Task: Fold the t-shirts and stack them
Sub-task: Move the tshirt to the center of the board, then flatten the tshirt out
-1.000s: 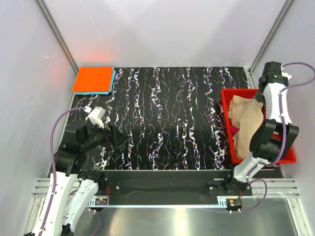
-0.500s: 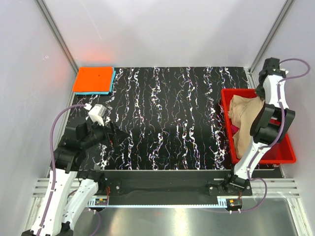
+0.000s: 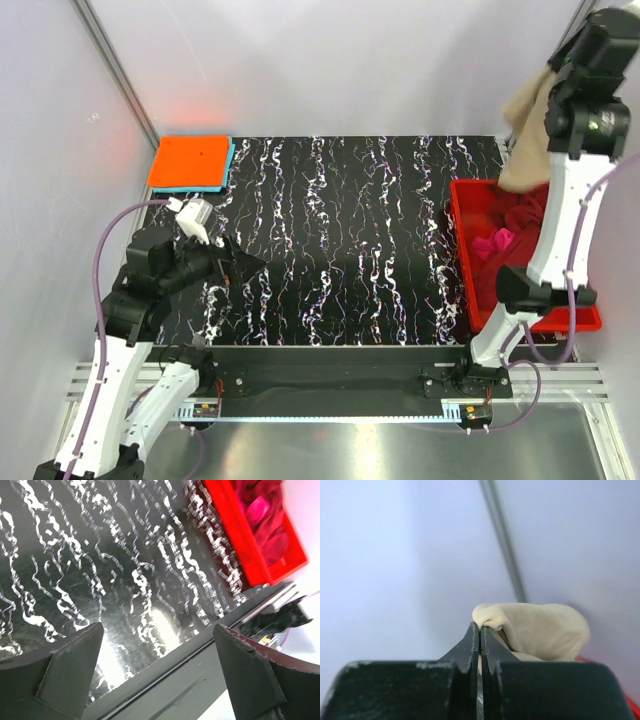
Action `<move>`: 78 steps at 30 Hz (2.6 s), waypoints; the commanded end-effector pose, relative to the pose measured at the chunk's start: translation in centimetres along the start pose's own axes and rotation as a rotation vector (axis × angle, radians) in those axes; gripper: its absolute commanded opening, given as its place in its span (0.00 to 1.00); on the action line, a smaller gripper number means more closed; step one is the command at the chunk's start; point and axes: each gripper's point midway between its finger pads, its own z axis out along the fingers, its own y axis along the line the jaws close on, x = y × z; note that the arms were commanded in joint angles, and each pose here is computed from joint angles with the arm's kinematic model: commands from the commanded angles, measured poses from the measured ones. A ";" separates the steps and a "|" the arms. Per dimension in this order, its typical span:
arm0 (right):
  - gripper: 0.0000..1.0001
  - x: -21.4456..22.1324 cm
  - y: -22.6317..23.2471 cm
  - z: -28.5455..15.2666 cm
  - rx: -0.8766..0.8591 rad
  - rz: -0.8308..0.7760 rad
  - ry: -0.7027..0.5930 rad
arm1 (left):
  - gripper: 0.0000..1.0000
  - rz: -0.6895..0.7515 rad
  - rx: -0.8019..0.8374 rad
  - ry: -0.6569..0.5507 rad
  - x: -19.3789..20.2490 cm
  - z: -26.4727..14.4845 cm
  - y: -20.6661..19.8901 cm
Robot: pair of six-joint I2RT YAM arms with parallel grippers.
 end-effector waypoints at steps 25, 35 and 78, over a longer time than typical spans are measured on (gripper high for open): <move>0.82 29.9 9.5 -38.5 -1.116 -0.008 1.460 | 0.79 -0.380 -0.204 -0.072 -2.8 1.0 2.0; 0.70 42.7 0.5 -38.6 -0.625 -0.134 1.736 | 0.79 -0.235 -0.204 0.406 4.0 11.8 0.6; 0.14 54.7 -8.1 -32.9 -0.158 -0.196 1.803 | 0.10 -0.129 0.048 0.837 20.0 14.2 -6.0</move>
